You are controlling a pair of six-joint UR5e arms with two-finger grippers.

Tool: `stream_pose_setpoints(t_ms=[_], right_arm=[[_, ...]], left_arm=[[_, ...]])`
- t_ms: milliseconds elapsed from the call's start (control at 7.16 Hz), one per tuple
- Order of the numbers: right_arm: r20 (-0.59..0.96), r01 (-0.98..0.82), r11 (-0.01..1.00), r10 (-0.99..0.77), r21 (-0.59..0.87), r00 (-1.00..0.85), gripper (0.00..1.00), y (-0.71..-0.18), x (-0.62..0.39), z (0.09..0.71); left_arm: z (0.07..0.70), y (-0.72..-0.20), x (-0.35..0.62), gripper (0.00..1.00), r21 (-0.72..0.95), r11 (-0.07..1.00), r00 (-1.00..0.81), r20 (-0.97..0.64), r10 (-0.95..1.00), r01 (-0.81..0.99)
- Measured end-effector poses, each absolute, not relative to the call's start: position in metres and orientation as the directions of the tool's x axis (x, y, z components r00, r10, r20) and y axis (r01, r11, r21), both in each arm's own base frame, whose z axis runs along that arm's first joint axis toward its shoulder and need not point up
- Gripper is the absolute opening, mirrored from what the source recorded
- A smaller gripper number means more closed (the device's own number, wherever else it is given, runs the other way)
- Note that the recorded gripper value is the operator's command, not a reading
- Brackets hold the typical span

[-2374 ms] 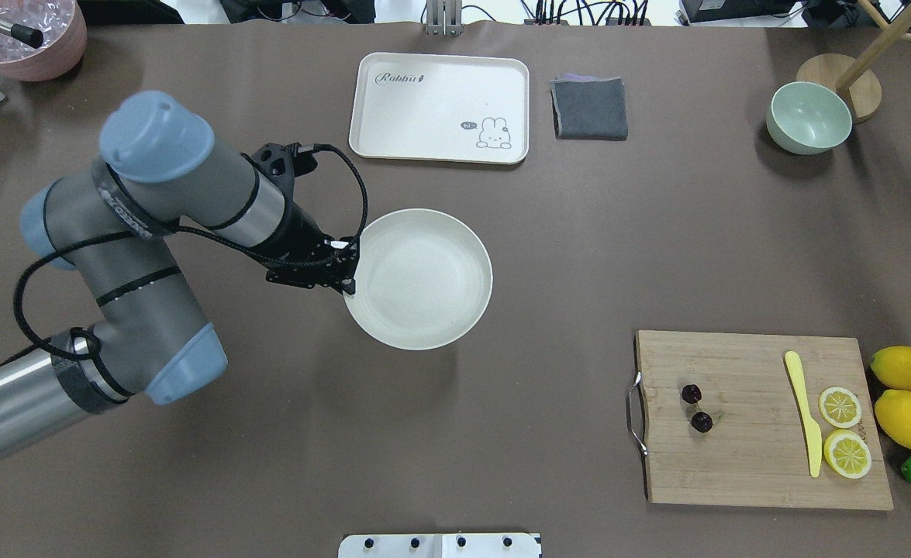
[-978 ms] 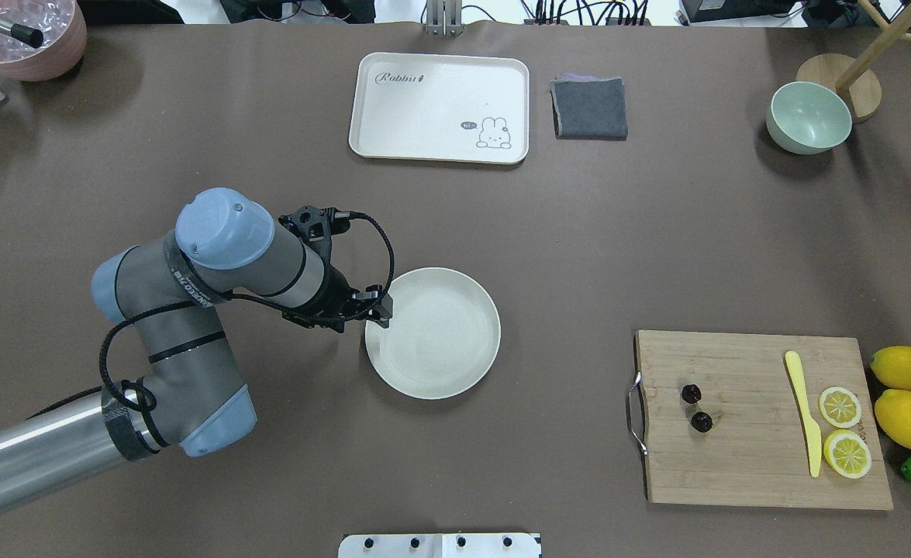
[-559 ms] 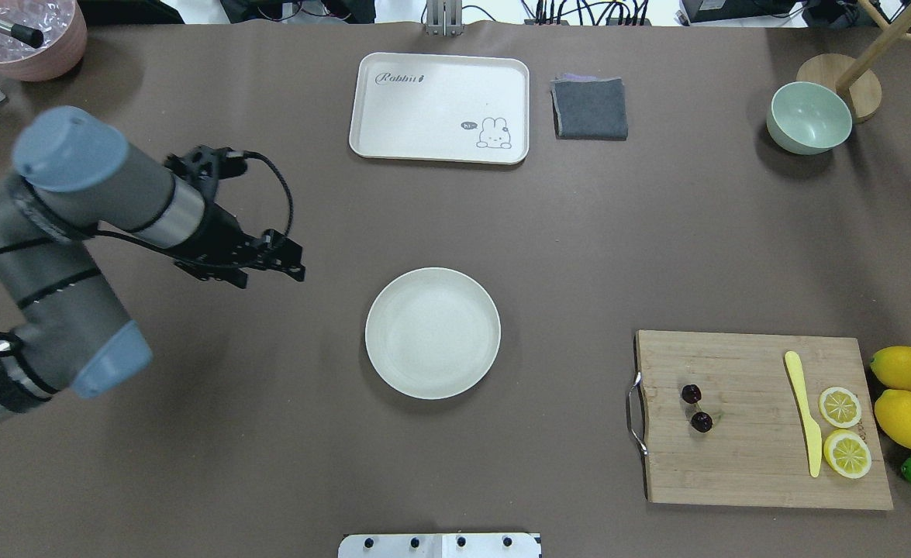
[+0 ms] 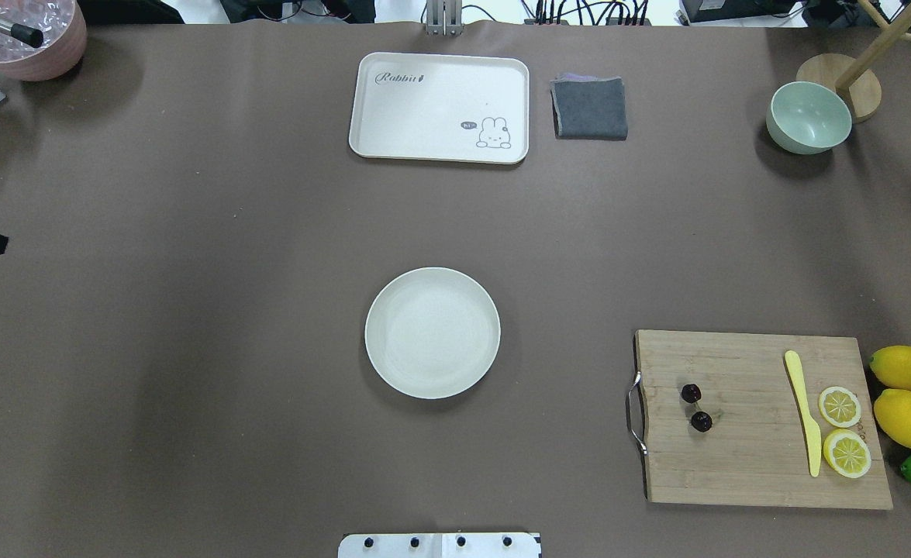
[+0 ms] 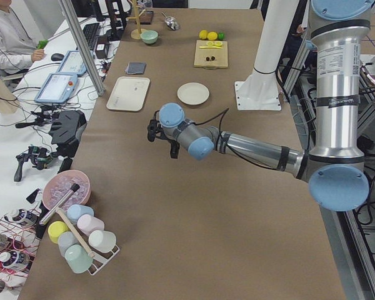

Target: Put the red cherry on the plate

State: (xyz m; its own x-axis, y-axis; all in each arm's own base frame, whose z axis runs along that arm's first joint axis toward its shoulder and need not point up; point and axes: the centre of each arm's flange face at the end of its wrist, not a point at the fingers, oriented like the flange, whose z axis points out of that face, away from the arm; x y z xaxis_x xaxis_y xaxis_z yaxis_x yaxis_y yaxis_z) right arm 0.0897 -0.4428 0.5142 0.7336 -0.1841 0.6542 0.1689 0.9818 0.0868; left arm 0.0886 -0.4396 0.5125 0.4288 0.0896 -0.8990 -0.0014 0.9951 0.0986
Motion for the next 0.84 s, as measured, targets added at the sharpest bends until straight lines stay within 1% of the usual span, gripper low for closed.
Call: stream_pose_setpoints(t_ms=[140,419,559,838], right_arm=[[0.657,0.157,0.985,-0.167,0.074,0.735,1.00,-0.444,0.089,0.515],[0.659,0.132,0.989,-0.138,0.059,0.739,1.00,-0.445,0.086,0.512],[0.657,0.129,0.990,-0.139,0.063,0.741,1.00,-0.449,0.084,0.508],[0.652,0.139,0.987,-0.156,0.079,0.742,1.00,-0.459,0.068,0.491]], left_arm=[[0.542,-0.425,0.059,0.98,0.104,0.995,0.433,-0.897,0.091,0.006],[0.590,-0.415,0.028,0.98,0.089,0.996,0.432,-0.899,0.074,0.015],[0.605,-0.414,0.022,0.98,0.078,0.997,0.435,-0.898,0.063,0.016],[0.613,-0.415,0.016,0.98,0.061,0.998,0.438,-0.898,0.045,0.021]])
